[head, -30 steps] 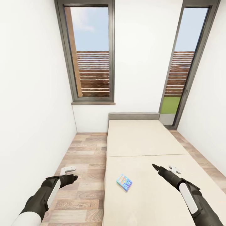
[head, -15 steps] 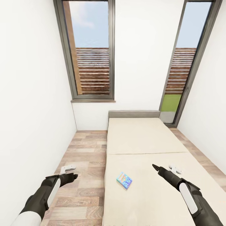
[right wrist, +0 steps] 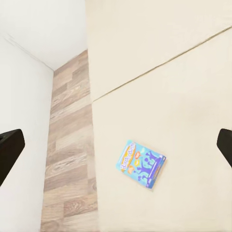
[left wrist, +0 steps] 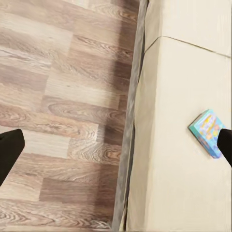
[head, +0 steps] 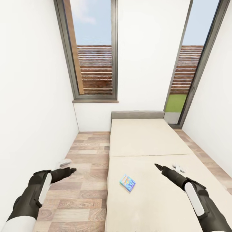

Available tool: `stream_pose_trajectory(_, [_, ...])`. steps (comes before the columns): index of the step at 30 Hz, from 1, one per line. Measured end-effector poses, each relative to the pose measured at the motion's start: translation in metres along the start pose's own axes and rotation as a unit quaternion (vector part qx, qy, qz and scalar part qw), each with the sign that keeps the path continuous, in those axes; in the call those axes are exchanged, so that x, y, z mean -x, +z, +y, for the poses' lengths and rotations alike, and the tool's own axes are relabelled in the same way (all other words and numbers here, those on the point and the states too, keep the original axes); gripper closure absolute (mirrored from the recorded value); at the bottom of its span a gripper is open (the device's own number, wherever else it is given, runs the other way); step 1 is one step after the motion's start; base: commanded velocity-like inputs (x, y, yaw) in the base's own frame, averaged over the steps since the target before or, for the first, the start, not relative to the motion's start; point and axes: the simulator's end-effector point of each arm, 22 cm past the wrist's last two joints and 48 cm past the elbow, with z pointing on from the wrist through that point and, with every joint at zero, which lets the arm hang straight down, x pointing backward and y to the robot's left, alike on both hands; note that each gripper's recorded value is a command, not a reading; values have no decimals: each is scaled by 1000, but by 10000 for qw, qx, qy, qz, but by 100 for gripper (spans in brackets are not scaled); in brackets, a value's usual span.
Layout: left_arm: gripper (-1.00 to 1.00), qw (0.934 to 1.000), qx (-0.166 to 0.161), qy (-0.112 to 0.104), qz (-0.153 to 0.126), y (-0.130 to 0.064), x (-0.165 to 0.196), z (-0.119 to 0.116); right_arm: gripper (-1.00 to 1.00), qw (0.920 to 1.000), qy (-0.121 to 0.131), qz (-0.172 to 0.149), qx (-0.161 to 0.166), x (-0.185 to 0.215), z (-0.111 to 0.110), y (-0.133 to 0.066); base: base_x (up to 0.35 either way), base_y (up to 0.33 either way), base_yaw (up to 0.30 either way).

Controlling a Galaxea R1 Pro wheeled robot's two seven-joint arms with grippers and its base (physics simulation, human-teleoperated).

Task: Put all the toys in the child's room - the three board games (two on the bed and one on the table), the two jigsaw puzzles on the table, and the tennis ball on the table - inside the toy box on the table in the child's room.

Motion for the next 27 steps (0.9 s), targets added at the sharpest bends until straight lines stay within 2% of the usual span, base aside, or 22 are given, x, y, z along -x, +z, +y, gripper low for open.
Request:
stream_pose_trajectory(1, [-100,9999,-152,-26,-5,-3,3,-6,-100,10000,-7,35,20,0,3,0,0,0,22])
stream_pose_trajectory(2, [-100,9990,-439,-64,-16,-10,8,-15,-100,9999,-13,87,71,1,9,-2,0,0,31])
stream_pose_trajectory(5, [-100,9959,-896,-101,21,-22,15,-22,-100,9998,-5,176,92,-1,19,-2,0,0,47])
stream_pose_trajectory(8, [-100,9922,-1244,-98,81,-36,22,-18,-100,9995,45,296,-94,-8,20,0,0,0,60])
stream_pose_trajectory(12, [-100,9875,-1567,-114,131,-45,24,-20,-100,9981,105,425,-428,-18,12,2,0,0,65])
stream_pose_trajectory(17, [-100,9842,-1756,-129,168,-47,24,-23,-100,9970,15,573,-521,-32,16,7,0,0,66])
stream_pose_trajectory(27, [-100,9831,-1806,-153,245,-42,18,-23,-100,9959,-62,713,-555,-46,17,13,0,0,67])
